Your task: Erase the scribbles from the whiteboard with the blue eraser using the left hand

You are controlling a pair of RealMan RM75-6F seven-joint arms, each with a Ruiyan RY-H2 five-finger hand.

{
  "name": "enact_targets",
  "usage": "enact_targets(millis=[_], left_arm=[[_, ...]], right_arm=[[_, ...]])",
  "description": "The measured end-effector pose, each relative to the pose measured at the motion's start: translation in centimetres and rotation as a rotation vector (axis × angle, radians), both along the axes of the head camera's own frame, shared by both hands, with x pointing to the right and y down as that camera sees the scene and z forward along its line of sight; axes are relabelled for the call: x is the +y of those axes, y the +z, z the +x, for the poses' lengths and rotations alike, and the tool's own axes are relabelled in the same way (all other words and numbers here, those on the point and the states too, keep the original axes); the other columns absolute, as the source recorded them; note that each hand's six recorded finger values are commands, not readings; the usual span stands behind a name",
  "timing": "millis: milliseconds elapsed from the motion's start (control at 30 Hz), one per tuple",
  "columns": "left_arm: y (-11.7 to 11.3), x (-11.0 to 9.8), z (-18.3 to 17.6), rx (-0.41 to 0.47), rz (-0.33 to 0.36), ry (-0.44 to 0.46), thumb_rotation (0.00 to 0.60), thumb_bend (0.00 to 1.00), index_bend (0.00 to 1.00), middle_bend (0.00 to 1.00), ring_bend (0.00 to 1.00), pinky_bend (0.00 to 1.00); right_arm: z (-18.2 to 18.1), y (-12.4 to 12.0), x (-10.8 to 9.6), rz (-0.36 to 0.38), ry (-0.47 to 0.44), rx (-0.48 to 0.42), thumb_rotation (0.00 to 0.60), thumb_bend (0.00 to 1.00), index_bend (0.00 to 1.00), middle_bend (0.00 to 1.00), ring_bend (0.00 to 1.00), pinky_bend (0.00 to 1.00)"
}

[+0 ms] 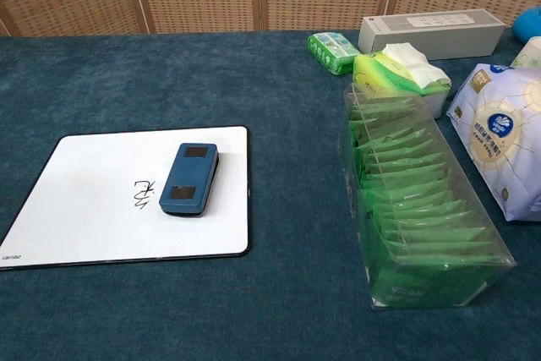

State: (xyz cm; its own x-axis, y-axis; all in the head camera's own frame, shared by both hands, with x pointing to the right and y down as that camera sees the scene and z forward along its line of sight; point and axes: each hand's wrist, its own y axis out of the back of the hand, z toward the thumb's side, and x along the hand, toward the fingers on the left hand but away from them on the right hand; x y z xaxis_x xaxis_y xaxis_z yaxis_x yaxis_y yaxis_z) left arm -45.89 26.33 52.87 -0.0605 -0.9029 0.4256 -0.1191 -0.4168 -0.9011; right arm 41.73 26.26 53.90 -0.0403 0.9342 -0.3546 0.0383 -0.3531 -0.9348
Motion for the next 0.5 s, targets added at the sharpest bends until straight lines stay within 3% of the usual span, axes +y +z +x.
enact_targets(millis=[500], left_arm=[[-0.12, 0.48, -0.15, -0.001, 0.000, 0.001, 0.600, 0.37, 0.23, 0.14, 0.05, 0.01]], right_arm=[[0.19, -0.03, 0.11, 0.003, 0.002, -0.004, 0.600, 0.23, 0.15, 0.10, 0.00, 0.03]])
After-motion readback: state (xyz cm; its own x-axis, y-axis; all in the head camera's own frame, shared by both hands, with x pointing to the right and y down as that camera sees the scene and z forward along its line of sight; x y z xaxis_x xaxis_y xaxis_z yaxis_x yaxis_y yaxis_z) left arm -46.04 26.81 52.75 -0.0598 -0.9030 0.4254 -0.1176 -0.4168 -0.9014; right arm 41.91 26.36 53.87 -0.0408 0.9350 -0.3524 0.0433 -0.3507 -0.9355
